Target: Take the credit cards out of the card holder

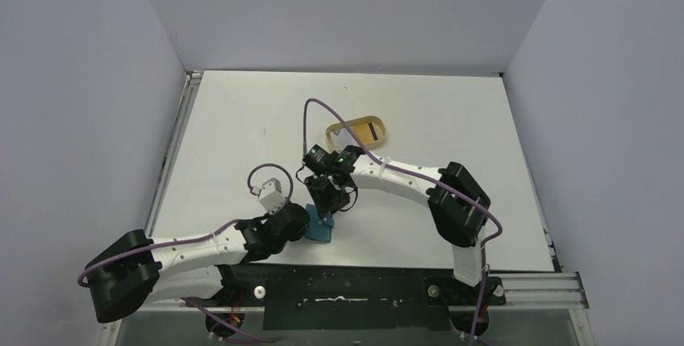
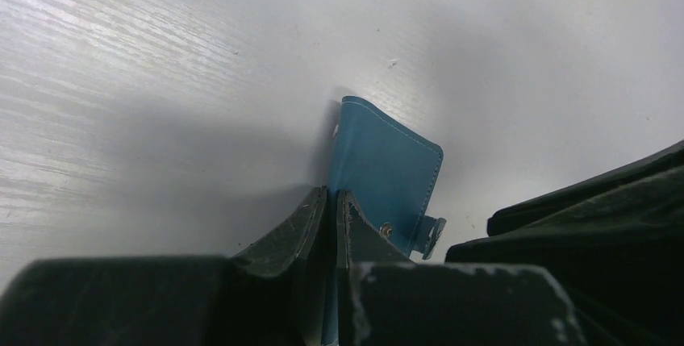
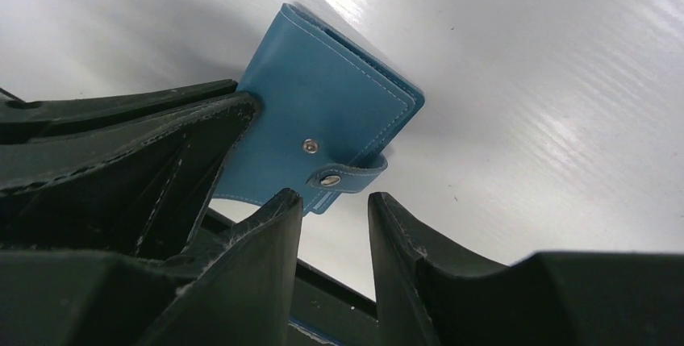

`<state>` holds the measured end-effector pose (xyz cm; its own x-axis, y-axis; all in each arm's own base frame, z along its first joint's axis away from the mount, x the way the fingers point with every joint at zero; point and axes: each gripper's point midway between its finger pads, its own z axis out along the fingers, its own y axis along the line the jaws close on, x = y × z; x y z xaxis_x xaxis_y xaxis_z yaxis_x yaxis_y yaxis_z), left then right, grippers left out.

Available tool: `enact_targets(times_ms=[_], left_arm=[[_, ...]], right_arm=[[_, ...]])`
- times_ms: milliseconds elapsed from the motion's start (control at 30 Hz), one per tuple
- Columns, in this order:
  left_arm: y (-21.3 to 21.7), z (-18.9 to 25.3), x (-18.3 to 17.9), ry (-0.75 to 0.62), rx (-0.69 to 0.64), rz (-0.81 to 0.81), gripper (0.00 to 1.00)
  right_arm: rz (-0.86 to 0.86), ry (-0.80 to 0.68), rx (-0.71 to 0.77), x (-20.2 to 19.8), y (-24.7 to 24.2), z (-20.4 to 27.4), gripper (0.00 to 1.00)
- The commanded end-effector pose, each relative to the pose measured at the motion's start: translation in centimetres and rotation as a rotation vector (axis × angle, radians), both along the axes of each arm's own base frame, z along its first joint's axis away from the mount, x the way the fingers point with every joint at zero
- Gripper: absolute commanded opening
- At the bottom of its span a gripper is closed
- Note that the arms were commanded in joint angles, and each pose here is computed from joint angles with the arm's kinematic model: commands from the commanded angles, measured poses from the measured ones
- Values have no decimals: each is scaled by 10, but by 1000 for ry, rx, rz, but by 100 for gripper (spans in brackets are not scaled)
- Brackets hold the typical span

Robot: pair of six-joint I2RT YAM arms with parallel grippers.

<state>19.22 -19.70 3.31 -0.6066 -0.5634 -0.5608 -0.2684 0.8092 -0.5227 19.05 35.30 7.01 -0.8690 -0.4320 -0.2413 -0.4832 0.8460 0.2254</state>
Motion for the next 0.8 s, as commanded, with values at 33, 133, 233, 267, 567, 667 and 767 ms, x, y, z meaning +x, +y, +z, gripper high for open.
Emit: enact_targets(times_ms=[33, 133, 233, 267, 567, 667, 767], left_arm=[[-2, 10, 5, -28, -17, 21, 0], [-1, 9, 5, -27, -16, 22, 0], [0, 8, 4, -26, -16, 23, 0], [0, 8, 4, -26, -16, 24, 0], [0, 7, 3, -23, -21, 23, 0], [0, 6, 3, -22, -22, 22, 0], [1, 6, 3, -21, -21, 22, 0]], right_arm=[[4, 1, 12, -4, 17, 1, 35], [3, 2, 11, -4, 19, 0, 31], [2, 1, 9, -3, 19, 0, 28], [2, 0, 9, -4, 19, 1, 27], [-3, 1, -5, -2, 18, -4, 15], [-2, 3, -15, -2, 17, -8, 15], [0, 3, -24, -2, 16, -9, 12]])
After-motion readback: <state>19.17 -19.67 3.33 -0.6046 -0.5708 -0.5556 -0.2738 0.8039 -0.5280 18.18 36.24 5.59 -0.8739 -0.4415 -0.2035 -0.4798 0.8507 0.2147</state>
